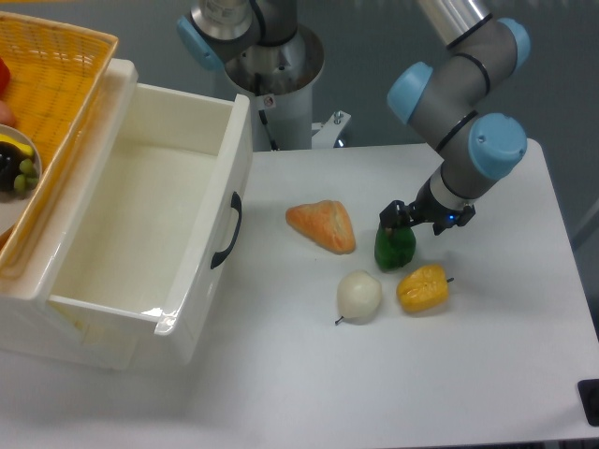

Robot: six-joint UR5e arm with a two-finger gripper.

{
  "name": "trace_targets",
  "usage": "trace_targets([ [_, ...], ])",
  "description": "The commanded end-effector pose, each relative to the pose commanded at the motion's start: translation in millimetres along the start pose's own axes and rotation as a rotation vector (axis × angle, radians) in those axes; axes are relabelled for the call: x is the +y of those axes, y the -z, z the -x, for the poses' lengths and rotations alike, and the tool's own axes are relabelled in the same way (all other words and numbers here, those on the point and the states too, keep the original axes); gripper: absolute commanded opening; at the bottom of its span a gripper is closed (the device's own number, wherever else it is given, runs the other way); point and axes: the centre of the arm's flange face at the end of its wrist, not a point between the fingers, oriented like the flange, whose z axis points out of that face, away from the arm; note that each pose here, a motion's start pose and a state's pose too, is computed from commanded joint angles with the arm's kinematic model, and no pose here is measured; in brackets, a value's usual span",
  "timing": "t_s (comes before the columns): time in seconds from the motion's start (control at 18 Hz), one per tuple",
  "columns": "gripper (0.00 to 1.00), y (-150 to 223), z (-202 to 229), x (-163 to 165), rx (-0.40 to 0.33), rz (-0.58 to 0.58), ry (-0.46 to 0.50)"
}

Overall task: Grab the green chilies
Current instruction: 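Lower the gripper over the green bell pepper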

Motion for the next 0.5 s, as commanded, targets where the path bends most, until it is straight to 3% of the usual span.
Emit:
trace_targets([
  [0.5, 1.0, -25, -10, -14, 0.0, 0.01, -0.005],
])
